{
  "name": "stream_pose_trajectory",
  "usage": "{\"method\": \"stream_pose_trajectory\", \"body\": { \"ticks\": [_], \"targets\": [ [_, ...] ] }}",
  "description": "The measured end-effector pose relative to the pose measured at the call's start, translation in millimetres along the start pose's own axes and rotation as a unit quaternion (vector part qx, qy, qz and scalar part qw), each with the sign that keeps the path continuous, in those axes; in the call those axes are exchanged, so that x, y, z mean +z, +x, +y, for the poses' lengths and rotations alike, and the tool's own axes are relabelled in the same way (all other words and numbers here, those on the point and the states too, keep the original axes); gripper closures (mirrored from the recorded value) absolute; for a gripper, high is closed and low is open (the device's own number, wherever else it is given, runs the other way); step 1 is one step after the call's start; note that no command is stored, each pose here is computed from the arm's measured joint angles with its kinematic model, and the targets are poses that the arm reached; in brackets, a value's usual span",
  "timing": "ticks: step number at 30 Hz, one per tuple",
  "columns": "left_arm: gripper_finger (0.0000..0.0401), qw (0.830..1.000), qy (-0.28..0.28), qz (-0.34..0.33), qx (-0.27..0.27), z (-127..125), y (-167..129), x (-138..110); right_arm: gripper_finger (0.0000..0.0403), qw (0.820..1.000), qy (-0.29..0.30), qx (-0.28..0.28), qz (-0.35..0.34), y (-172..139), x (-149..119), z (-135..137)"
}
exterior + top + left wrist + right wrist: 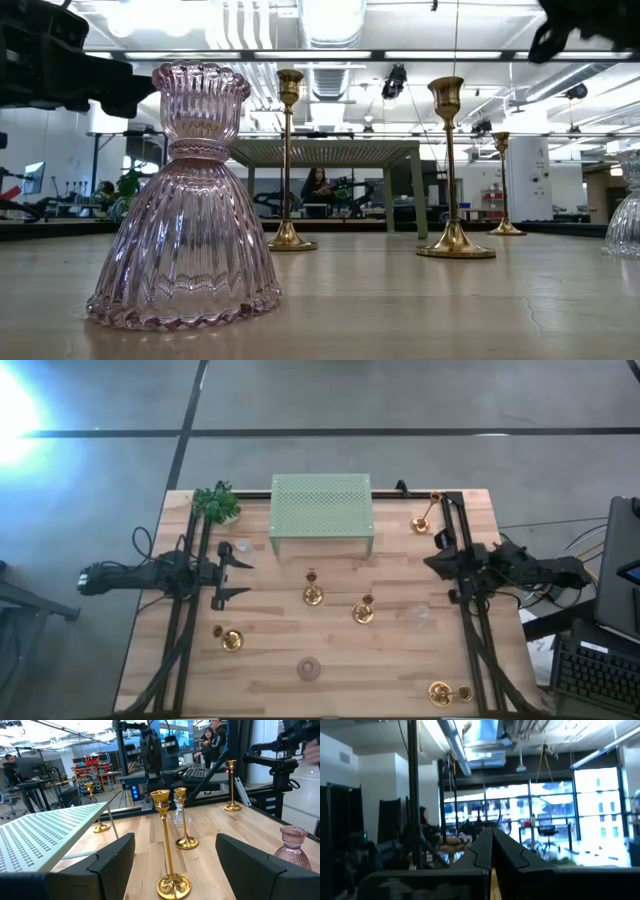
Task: Pick & Place candle stick holders
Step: Put the gold candle holder on the shelf
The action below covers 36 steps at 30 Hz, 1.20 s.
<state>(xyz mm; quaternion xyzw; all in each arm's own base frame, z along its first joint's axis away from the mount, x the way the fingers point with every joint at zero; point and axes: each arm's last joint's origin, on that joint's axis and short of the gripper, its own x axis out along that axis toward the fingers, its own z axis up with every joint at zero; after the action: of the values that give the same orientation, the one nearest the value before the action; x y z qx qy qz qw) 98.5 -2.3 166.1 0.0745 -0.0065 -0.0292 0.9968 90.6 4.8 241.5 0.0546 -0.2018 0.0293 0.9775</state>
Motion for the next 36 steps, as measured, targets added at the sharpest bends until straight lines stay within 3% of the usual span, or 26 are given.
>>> {"method": "stream_pose_trajectory", "body": {
  "ticks": [8,11,18,23,28,30,32,36],
  "targets": [
    [0.0119,1.000,0.000,0.000,0.000,0.0,0.0,0.0,0.0394,0.985,-0.076,-0.096,0.118,34.7,48.0,-0.2],
    [0.0119,1.000,0.000,0.000,0.000,0.0,0.0,0.0,0.0394,0.969,-0.096,-0.135,0.183,53.2,53.6,-1.5],
    [0.0119,1.000,0.000,0.000,0.000,0.0,0.0,0.0,0.0394,0.937,-0.102,-0.149,0.298,93.7,53.3,-1.5],
    [0.0119,1.000,0.000,0.000,0.000,0.0,0.0,0.0,0.0394,0.891,-0.060,-0.225,0.390,98.4,45.8,-4.7],
    [0.0119,1.000,0.000,0.000,0.000,0.0,0.0,0.0,0.0394,0.807,-0.024,-0.376,0.455,78.2,40.5,-9.9],
    [0.0119,1.000,0.000,0.000,0.000,0.0,0.0,0.0,0.0394,0.783,-0.011,-0.422,0.456,67.7,37.6,-9.6],
    [0.0119,1.000,0.000,0.000,0.000,0.0,0.0,0.0,0.0394,0.773,0.003,-0.456,0.441,58.0,32.0,-7.8],
    [0.0119,1.000,0.000,0.000,0.000,0.0,0.0,0.0,0.0394,0.778,0.017,-0.506,0.372,44.7,13.7,-2.0]
  ]
}}
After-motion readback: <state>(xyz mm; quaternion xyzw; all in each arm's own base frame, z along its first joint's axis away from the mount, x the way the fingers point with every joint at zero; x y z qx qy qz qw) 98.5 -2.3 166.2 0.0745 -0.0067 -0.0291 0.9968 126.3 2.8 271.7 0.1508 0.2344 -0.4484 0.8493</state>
